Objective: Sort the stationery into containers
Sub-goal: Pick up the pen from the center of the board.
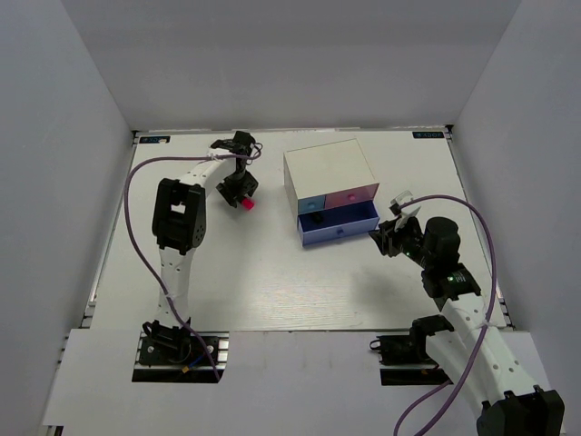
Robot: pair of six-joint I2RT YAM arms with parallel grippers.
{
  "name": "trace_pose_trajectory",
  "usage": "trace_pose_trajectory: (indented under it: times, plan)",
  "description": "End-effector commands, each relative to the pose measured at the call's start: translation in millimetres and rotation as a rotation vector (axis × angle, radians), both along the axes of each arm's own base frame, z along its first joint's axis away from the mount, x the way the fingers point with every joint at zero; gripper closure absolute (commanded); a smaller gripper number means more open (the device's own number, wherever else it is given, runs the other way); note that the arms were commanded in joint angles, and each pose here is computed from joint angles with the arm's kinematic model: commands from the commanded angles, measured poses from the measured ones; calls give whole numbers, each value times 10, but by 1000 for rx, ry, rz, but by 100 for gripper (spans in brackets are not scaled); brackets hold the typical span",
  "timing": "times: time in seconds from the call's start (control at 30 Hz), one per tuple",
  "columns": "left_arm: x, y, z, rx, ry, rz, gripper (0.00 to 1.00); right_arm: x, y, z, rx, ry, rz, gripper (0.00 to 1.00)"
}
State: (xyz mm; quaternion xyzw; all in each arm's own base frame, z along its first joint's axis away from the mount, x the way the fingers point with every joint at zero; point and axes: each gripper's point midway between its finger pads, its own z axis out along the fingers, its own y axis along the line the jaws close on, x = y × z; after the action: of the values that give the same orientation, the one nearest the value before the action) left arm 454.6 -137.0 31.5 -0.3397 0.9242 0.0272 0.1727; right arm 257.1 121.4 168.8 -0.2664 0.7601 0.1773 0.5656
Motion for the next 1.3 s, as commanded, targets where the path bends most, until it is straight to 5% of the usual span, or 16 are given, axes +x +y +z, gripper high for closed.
trace_pose_trajectory:
  times: [0.0, 0.17, 0.53, 0.6, 0.67, 0.77, 0.93, 1.07, 1.13, 1.27]
  plan:
    - [68, 53, 121, 17, -28, 12, 31, 52, -41, 97, 0, -46, -23, 58]
    - [54, 57, 29, 23, -9, 11, 40, 51, -29, 116, 3, -48, -17, 58]
    - [-103, -24, 236, 18, -71, -128, 93, 37, -32, 138, 4, -54, -19, 56]
    - [-10, -291, 687, -86, -230, -298, 100, 36, -39, 112, 3, -48, -20, 48]
    - [-182, -489, 820, -127, -312, -530, 100, 26, -24, 110, 6, -51, -11, 46]
    - [-450, -913, 1502, -320, -610, -823, 100, 23, -8, 88, 8, -44, -1, 46]
    - [-1037, -1244, 2370, -475, -937, -1159, 100, 26, 25, 82, 12, -38, 16, 63]
    - [-1355, -1501, 2636, -555, -1011, -1342, 100, 28, 55, 107, 15, -41, 35, 82]
    - [-1391, -1596, 2655, -540, -1019, -1409, 100, 30, 62, 103, 14, -41, 40, 100]
    - [-1346, -1838, 2705, -470, -1025, -1502, 100, 31, 79, 173, 21, -51, 50, 100]
